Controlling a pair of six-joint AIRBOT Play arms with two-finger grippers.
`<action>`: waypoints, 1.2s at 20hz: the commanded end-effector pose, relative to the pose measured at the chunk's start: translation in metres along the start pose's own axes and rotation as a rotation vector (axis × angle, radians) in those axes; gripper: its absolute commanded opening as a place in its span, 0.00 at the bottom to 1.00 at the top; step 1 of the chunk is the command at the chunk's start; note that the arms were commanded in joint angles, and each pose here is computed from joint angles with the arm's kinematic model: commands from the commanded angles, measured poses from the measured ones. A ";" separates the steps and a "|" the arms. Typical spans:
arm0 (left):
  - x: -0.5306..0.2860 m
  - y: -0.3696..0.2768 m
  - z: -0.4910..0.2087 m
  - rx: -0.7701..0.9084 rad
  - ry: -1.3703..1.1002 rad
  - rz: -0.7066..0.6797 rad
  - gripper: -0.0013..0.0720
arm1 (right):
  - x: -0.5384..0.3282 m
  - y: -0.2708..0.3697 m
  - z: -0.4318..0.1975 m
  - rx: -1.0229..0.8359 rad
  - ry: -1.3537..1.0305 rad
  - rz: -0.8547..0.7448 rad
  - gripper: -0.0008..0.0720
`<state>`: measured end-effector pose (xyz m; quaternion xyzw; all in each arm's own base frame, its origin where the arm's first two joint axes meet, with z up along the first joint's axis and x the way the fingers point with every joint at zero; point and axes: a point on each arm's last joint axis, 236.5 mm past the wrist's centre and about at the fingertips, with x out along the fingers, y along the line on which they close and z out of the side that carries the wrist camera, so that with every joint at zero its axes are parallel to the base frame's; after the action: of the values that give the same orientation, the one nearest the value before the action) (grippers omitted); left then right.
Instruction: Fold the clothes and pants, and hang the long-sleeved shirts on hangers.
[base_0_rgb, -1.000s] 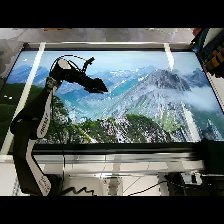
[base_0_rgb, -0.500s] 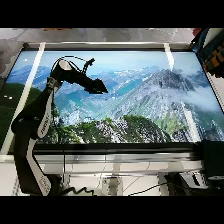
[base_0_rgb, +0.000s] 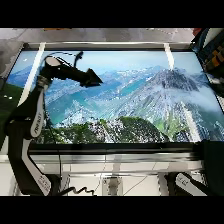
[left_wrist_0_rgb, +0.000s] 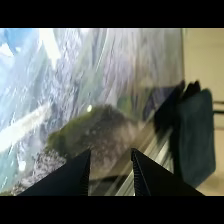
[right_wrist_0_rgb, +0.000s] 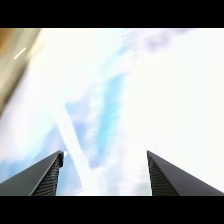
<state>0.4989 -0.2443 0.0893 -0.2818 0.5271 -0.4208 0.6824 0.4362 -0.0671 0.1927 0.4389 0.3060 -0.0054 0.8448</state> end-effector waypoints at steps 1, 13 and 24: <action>-0.059 -0.012 0.038 0.006 -0.189 0.004 0.40 | 0.060 0.095 -0.049 -0.034 0.039 0.212 0.82; -0.146 -0.008 0.089 0.016 -0.486 0.075 0.33 | 0.082 0.152 -0.096 -0.029 0.082 0.328 0.82; -0.118 0.046 0.088 -0.075 -0.436 0.079 0.33 | 0.082 0.152 -0.097 -0.029 0.083 0.327 0.82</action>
<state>0.5809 -0.1254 0.1504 -0.3646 0.3820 -0.3082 0.7913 0.4955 0.1189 0.2210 0.4704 0.2646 0.1544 0.8276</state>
